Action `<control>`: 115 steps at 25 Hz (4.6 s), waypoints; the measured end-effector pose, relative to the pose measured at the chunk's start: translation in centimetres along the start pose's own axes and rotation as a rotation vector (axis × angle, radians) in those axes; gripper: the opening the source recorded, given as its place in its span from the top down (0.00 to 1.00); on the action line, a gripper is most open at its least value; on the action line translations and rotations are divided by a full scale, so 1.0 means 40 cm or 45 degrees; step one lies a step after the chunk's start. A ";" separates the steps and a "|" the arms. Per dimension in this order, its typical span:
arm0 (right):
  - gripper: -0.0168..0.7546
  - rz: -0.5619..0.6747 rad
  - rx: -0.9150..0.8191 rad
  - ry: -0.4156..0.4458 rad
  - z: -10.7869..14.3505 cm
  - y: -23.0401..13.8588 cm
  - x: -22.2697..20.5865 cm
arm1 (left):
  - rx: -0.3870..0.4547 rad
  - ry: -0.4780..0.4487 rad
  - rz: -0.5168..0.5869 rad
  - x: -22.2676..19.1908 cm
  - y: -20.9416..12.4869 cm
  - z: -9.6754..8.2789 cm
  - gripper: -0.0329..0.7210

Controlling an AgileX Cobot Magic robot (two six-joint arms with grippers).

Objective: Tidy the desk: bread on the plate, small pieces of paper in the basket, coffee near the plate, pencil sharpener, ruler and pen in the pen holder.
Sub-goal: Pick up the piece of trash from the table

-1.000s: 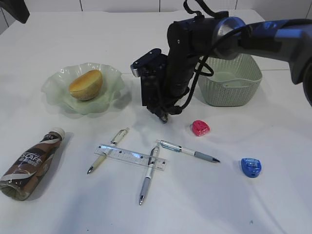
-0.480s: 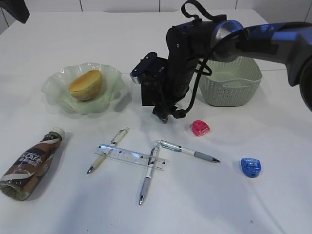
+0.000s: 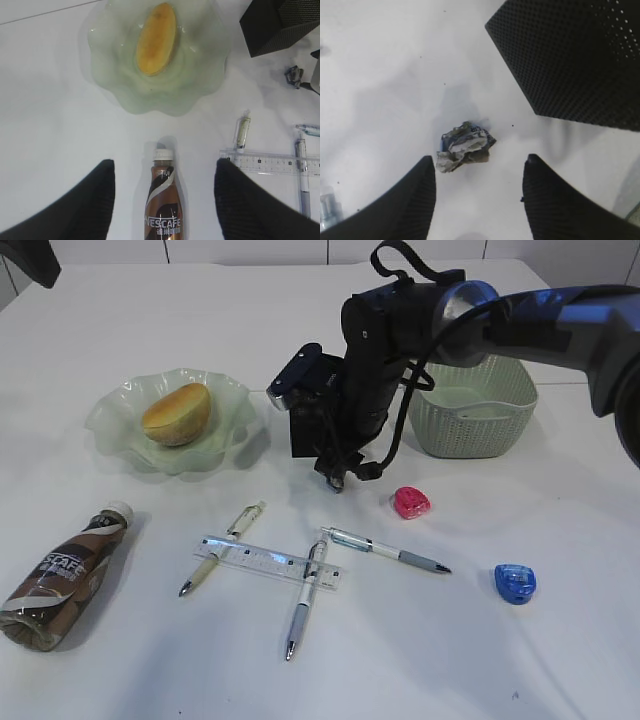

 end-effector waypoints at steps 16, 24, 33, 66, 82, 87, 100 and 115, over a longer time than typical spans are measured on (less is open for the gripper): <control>0.40 -0.030 -0.010 -0.003 0.003 0.006 -0.027 | 0.000 0.000 0.000 0.000 0.000 0.000 0.38; 0.40 -0.055 -0.025 0.001 0.004 0.011 -0.027 | 0.000 0.000 0.000 0.000 0.000 0.000 0.38; 0.40 -0.043 -0.026 0.015 0.010 0.006 -0.051 | 0.000 0.000 0.000 0.000 0.000 0.000 0.38; 0.65 -0.025 -0.030 0.040 0.023 -0.002 -0.092 | 0.000 0.000 0.000 0.000 0.000 0.000 0.38; 0.92 -0.012 -0.047 0.077 0.030 -0.002 -0.093 | 0.000 0.000 0.000 0.000 0.000 0.000 0.38; 0.95 0.010 -0.046 0.097 0.035 -0.007 -0.092 | 0.000 0.000 0.000 0.000 0.000 0.000 0.38; 0.95 0.108 -0.115 0.226 0.060 -0.024 -0.073 | 0.004 -0.012 0.003 0.000 -0.001 -0.003 0.38; 0.96 0.192 -0.201 0.326 0.063 -0.018 -0.023 | 0.004 -0.012 0.003 0.000 -0.001 -0.003 0.39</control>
Point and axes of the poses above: a point on each arm's last joint axis where the gripper is mounted, x pointing back along that axis away from the gripper, z along the wrist's bending axis when the last joint is at zero, y = z × x, the point moved 3 cm from there along -x, pointing out along that axis toward the gripper, and after that the axes turned 10 degrees about x, right-handed, at the moved point
